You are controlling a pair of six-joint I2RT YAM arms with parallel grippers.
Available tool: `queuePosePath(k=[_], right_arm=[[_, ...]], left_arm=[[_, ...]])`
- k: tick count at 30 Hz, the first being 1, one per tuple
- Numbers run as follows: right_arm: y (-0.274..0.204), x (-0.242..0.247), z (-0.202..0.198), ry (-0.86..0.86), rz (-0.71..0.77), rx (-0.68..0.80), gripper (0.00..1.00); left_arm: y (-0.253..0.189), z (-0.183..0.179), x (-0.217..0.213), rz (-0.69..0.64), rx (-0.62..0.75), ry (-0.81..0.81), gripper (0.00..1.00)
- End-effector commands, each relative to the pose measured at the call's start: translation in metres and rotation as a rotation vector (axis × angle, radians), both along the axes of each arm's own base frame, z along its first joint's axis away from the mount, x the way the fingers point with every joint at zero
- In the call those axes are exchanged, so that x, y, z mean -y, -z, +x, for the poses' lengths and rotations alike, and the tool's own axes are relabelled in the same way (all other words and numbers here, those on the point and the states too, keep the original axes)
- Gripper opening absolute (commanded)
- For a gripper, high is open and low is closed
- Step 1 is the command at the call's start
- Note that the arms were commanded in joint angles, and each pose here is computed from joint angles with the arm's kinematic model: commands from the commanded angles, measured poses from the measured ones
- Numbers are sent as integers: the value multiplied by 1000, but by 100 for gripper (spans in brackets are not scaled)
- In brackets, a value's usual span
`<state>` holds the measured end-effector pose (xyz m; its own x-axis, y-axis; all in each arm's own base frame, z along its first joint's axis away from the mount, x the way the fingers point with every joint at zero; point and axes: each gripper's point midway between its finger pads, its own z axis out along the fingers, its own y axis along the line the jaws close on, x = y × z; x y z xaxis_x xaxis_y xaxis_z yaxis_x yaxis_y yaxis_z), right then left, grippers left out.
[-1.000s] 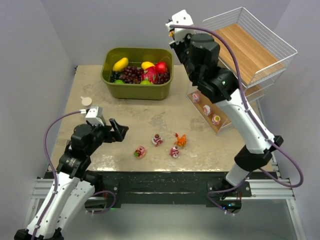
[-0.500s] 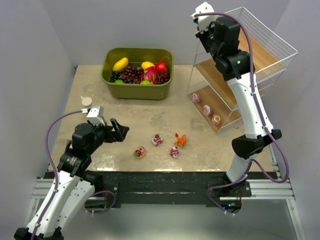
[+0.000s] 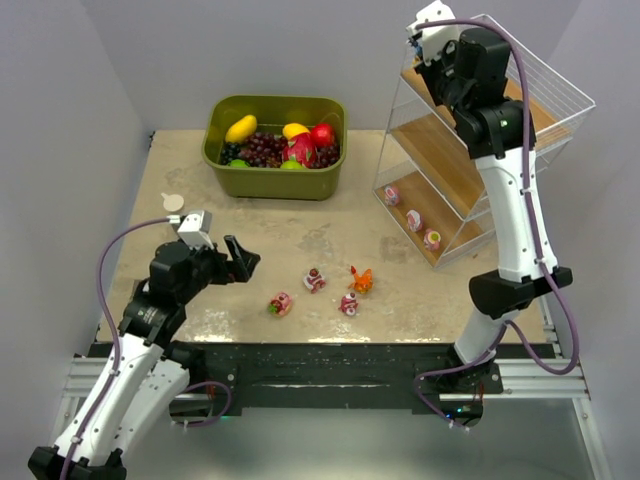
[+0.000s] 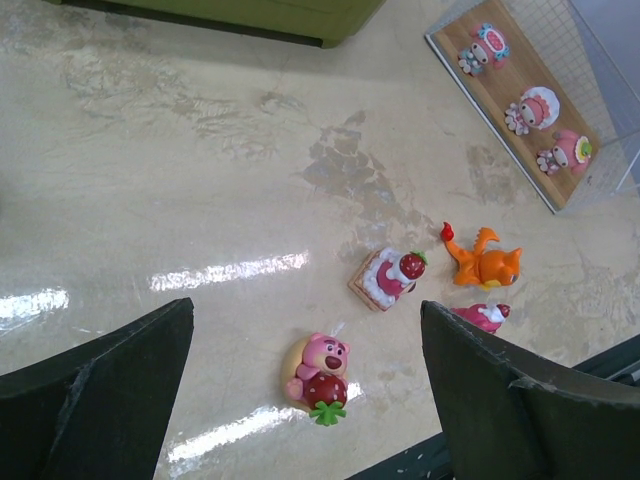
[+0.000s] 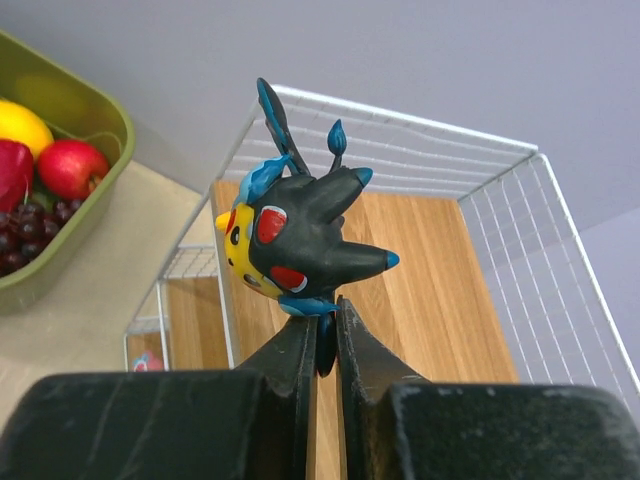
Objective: Place and organize the plastic toys onto the shelf
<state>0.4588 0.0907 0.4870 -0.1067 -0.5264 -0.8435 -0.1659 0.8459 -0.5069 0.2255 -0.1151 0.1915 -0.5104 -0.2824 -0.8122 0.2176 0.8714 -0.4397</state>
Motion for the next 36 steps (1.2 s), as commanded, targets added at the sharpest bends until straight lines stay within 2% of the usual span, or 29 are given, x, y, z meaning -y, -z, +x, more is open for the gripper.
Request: queuePosePath(k=[1, 10, 13, 26, 36], right_arm=[[-14, 15, -36, -33, -83, -12, 0], [18, 26, -39, 8, -153, -144, 0], [23, 40, -34, 88, -182, -157, 0], [27, 50, -21, 135, -267, -159, 0], [30, 49, -18, 125, -294, -164, 6]], left_arm=[[-4, 4, 0, -10, 11, -13, 100], [-3, 5, -4, -12, 5, -44, 99], [-1, 5, -5, -10, -7, -48, 100], [-3, 6, -8, -9, 3, -66, 100], [-4, 6, -8, -10, 11, -69, 100]])
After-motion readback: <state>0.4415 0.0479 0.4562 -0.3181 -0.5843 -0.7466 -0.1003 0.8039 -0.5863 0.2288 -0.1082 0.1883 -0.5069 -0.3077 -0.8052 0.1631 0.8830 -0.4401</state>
